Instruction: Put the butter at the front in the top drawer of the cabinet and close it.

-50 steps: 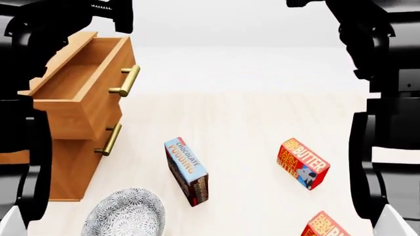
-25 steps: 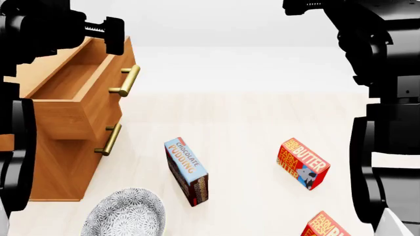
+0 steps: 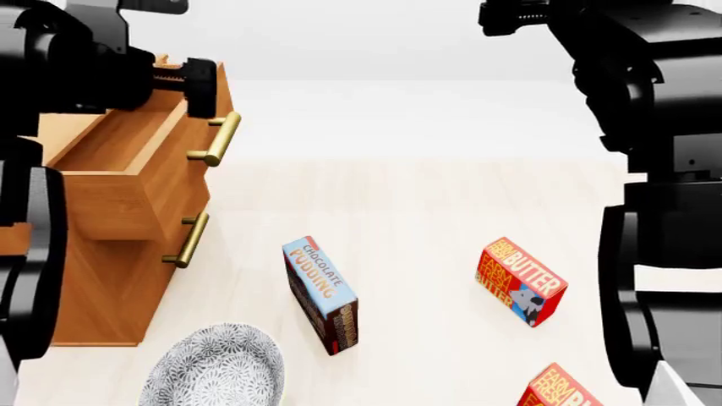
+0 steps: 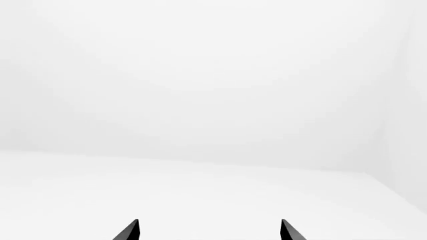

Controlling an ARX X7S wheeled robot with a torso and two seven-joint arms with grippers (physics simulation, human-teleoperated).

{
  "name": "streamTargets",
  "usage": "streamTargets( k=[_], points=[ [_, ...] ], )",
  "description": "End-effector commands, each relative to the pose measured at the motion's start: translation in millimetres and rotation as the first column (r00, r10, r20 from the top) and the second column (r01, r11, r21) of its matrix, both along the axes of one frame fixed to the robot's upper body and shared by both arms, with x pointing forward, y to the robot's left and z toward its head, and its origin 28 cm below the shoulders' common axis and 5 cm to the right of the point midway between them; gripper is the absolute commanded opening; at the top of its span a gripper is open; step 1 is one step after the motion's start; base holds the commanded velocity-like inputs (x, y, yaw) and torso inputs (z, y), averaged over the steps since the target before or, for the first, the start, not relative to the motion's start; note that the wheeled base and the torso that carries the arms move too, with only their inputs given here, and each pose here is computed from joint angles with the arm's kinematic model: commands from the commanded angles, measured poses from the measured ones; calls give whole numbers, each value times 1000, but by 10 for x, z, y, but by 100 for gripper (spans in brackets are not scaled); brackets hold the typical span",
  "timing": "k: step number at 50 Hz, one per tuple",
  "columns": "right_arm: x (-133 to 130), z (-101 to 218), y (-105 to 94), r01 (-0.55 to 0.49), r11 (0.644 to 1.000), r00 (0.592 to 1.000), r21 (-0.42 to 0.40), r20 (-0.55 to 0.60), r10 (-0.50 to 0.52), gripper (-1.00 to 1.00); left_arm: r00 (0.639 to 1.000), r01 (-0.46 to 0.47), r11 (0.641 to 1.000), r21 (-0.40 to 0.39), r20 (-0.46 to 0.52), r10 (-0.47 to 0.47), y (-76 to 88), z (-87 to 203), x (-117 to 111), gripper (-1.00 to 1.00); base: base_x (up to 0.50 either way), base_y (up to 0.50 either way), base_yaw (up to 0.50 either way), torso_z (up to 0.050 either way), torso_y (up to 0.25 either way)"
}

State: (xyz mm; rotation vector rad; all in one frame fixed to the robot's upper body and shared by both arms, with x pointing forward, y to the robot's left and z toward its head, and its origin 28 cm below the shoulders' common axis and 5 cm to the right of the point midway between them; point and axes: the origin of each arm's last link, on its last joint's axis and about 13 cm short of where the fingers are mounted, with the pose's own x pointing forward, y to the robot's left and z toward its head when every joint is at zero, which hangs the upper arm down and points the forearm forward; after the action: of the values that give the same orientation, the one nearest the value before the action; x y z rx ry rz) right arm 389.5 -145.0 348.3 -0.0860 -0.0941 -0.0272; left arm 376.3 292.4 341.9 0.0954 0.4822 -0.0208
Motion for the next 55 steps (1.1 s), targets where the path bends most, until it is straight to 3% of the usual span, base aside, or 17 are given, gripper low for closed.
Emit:
streamTargets(
  k=[1, 19, 55],
  points=[
    [4, -36, 7, -8, 1000, 1000, -5, -11, 8, 100, 999, -6, 1000, -14, -33, 5, -3, -85, 70, 100, 0, 0, 0, 0, 0],
    [-24, -11, -21, -5, 1000, 1000, -15, -15, 4, 100, 996, -12, 1000, -13, -84, 11, -31, -239, 214, 100, 0, 0, 0, 0, 0],
    [-24, -41, -10, -9, 1000, 1000, -24, -26, 8, 100, 989, -28, 1000, -12, -149, 26, 10, -493, 220, 100, 0, 0, 0, 0, 0]
  ],
)
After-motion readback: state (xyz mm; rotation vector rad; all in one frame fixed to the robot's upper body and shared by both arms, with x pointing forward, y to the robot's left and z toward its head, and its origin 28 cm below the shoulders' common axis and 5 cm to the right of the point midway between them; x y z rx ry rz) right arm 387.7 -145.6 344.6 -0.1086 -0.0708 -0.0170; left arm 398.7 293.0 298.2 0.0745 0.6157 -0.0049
